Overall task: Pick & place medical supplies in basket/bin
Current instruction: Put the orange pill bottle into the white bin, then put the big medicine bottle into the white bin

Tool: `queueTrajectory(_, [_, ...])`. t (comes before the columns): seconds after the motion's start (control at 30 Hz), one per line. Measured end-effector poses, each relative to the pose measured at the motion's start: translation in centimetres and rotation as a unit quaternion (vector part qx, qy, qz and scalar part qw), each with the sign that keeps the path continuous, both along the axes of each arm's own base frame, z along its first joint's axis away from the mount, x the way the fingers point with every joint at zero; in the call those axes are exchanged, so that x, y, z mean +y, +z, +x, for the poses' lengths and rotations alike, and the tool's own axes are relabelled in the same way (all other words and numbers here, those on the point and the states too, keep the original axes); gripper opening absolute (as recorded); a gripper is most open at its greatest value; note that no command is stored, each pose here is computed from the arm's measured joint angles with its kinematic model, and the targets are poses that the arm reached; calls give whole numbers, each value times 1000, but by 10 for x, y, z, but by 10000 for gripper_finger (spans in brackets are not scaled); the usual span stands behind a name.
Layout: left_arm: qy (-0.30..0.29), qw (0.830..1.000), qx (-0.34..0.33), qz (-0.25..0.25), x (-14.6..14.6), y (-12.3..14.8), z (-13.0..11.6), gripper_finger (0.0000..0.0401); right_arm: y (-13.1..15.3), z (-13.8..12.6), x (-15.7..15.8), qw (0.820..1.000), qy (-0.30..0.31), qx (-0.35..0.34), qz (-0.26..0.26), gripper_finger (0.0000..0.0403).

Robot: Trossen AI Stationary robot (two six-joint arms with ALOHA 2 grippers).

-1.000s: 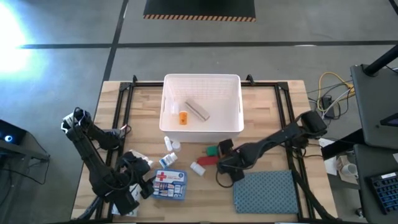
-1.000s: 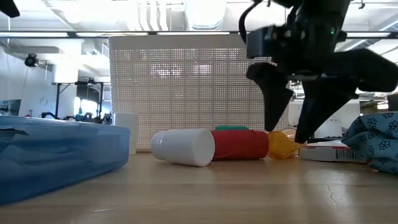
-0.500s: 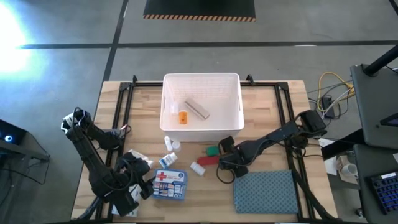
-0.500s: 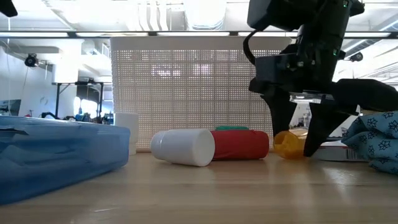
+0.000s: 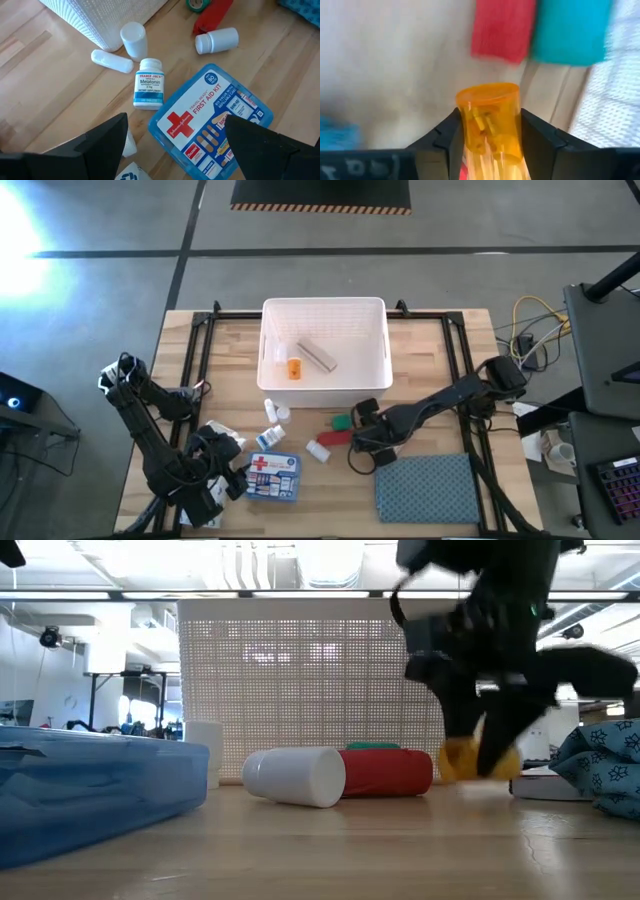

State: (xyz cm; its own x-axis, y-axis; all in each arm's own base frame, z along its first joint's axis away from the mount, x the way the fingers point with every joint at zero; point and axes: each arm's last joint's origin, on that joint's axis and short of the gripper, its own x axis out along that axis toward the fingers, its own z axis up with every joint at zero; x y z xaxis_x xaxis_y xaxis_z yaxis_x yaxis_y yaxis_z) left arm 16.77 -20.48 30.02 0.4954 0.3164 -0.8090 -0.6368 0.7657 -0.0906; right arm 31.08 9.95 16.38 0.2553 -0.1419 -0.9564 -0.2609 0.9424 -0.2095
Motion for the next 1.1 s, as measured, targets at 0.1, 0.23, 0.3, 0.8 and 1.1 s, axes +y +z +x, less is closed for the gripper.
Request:
queueTrajectory(0.1, [0,1000,-1,1,0,0,0,310,32,5,3,997,-41,-48,45,151])
queueTrajectory(0.23, [0,1000,-4,5,0,0,0,310,99,8,4,975,-110,-152,116,159])
queueTrajectory(0.3, [0,1000,-11,11,1,0,0,310,139,4,2,953,-147,-215,156,160])
queueTrajectory(0.8, [2,998,-50,27,0,2,3,310,249,-3,-160,827,-372,-404,118,168])
queueTrajectory(1.1, [105,992,-37,-54,1,-2,-1,310,207,18,-205,859,-354,-286,233,268])
